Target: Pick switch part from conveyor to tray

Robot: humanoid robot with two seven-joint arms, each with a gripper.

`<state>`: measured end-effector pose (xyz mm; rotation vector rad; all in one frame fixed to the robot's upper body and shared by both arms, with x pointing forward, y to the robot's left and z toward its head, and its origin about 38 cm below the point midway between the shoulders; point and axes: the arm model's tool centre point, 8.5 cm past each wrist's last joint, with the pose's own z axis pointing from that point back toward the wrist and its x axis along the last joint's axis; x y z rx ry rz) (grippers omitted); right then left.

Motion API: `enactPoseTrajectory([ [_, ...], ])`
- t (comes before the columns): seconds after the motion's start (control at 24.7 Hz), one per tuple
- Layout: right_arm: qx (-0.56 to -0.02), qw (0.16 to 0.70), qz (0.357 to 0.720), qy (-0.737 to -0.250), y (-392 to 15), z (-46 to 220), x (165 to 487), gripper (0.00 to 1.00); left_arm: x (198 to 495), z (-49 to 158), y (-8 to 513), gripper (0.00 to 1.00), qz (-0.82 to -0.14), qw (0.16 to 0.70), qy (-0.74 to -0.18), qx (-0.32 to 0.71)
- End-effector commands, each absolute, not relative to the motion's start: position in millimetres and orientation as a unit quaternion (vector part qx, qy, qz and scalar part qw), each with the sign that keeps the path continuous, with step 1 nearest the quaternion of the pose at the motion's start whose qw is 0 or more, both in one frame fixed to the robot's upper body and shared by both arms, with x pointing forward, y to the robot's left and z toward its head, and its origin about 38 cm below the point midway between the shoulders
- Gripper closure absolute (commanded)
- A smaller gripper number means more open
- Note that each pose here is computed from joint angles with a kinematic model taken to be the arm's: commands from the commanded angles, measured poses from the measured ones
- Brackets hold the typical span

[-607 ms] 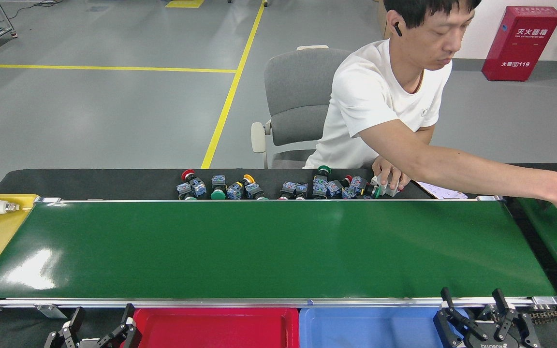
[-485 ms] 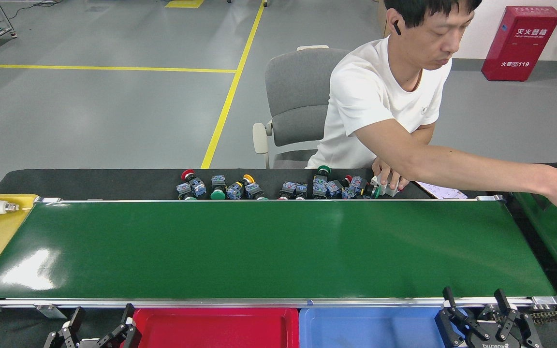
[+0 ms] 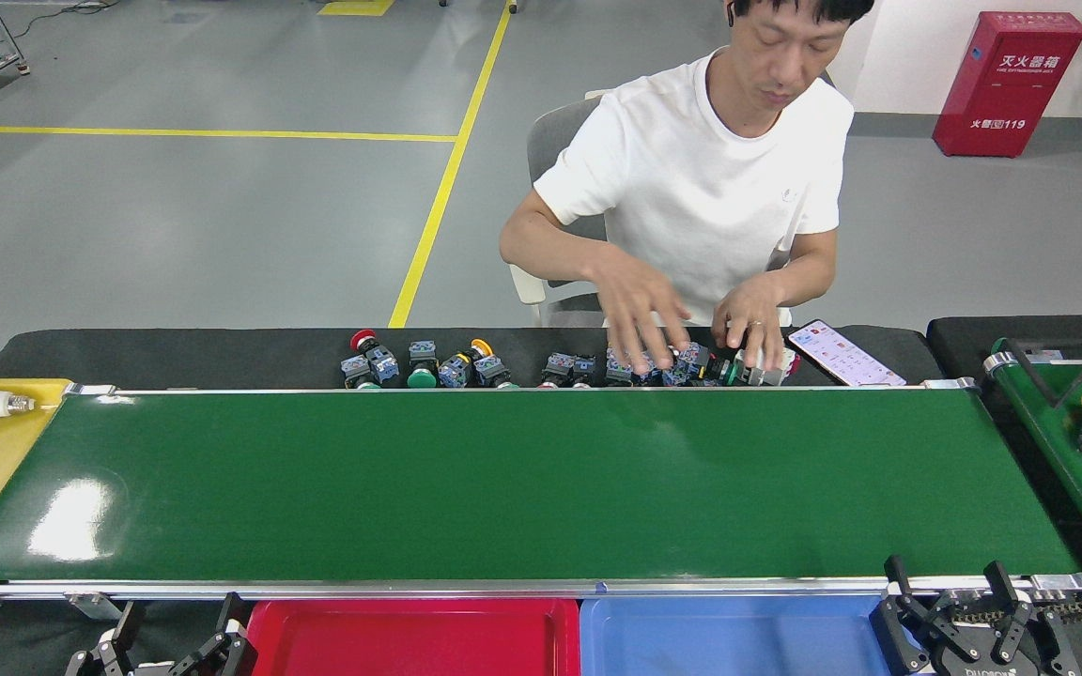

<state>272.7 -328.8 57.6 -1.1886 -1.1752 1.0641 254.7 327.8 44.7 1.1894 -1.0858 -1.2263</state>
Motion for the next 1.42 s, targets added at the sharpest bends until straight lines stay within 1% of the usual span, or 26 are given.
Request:
enactPoseTrajectory([
  [0.0, -0.505, 0.543, 0.446, -0.501, -330.1, 64.1, 274.6, 0.00, 257.0, 52.6, 330.7, 0.00, -0.511, 0.519, -0.461, 0.507],
  [0.12, -0.505, 0.544, 0.446, -0.500, -330.3, 63.5, 274.5, 0.00, 257.9, 53.6, 330.4, 0.00, -0.510, 0.518, -0.465, 0.505],
  [0.28, -0.505, 0.544, 0.446, -0.500, -329.9, 63.4, 274.5, 0.00, 258.0, 53.0, 325.1, 0.00, -0.503, 0.526, -0.488, 0.482],
  [0.4, -0.505, 0.545, 0.447, -0.499, -330.7, 62.0, 274.3, 0.00, 258.1, 48.4, 324.9, 0.00, -0.517, 0.541, -0.476, 0.461],
  [0.69, -0.508, 0.546, 0.445, -0.496, -334.0, 63.2, 274.6, 0.00, 258.6, 51.3, 326.8, 0.00, -0.516, 0.533, -0.481, 0.468],
  [1.38, -0.505, 0.549, 0.447, -0.494, -333.9, 62.2, 275.0, 0.00, 258.8, 50.4, 324.1, 0.00, -0.511, 0.536, -0.483, 0.467],
])
